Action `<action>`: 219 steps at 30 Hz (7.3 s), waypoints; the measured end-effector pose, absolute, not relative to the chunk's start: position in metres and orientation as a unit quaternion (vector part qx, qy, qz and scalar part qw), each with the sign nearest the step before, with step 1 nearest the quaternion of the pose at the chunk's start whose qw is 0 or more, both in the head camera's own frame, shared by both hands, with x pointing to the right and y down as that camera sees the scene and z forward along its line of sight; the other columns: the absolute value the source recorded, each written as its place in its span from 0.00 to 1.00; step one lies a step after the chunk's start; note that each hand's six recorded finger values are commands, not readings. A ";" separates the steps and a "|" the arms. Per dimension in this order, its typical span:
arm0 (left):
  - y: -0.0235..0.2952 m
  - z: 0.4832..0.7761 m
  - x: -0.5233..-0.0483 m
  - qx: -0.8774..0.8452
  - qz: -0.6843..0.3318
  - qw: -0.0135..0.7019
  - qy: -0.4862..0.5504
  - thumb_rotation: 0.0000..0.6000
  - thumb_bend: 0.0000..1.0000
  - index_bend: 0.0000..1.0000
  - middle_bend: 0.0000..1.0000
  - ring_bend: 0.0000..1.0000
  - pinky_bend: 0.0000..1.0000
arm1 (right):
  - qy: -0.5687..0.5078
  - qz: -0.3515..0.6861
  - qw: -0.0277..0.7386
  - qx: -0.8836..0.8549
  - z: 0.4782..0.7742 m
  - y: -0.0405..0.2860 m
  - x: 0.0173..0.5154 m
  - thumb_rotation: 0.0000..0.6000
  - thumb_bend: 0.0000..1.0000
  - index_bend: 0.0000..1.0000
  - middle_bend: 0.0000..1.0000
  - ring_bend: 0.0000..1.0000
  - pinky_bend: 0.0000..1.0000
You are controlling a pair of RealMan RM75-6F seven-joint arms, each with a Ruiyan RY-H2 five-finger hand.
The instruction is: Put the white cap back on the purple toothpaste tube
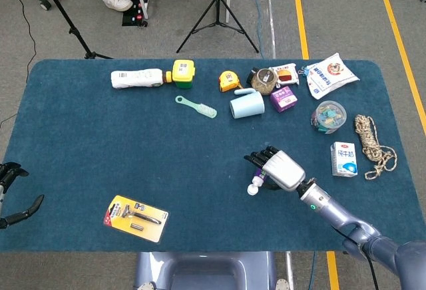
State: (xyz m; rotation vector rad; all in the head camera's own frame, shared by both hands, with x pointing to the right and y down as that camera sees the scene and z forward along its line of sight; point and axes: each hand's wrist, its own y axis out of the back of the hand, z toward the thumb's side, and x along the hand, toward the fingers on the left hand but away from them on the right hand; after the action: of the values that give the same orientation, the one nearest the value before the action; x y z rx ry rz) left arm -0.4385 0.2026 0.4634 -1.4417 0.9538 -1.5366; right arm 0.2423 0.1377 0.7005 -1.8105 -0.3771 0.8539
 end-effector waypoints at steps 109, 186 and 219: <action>0.208 0.479 -0.451 -0.580 -0.613 0.380 0.379 0.49 0.24 0.33 0.29 0.23 0.35 | -0.143 0.495 0.406 -0.755 0.737 0.094 0.216 0.95 0.26 0.53 0.52 0.56 0.47; 0.127 0.560 -0.214 -0.813 -0.445 0.317 0.203 0.21 0.24 0.24 0.24 0.24 0.34 | -0.216 0.417 0.423 -0.775 0.623 0.116 0.164 1.00 0.26 0.87 0.92 1.00 0.98; 0.091 0.587 -0.138 -0.839 -0.446 0.275 0.145 0.12 0.24 0.35 0.12 0.12 0.33 | -0.253 0.397 0.400 -0.786 0.617 0.115 0.159 1.00 0.26 0.87 0.92 1.00 0.98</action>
State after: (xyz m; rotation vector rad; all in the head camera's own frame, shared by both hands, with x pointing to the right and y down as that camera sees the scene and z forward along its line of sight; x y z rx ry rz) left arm -0.1382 0.0906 0.5865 -2.2570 0.3887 -1.1990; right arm 0.1591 0.1151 0.6174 -1.9899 -0.6411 1.0038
